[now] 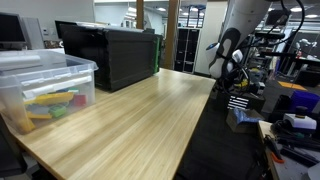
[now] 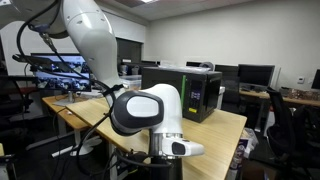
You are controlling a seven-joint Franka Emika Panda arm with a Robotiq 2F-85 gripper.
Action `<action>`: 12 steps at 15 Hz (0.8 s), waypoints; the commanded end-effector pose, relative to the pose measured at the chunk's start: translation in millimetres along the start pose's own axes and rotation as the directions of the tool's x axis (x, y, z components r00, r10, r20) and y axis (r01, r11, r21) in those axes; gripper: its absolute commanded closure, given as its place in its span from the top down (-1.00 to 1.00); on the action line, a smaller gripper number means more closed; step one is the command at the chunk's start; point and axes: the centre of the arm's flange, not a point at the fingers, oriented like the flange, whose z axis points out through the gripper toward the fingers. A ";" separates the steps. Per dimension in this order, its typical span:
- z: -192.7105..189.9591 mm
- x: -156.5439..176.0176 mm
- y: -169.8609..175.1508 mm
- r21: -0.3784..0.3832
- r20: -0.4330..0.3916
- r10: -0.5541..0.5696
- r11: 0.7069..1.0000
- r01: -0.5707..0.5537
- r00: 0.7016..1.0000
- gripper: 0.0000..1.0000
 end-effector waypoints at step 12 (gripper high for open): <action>16.9 -12.9 -17.0 0.016 0.039 0.170 0.985 -0.171 0.985 -0.96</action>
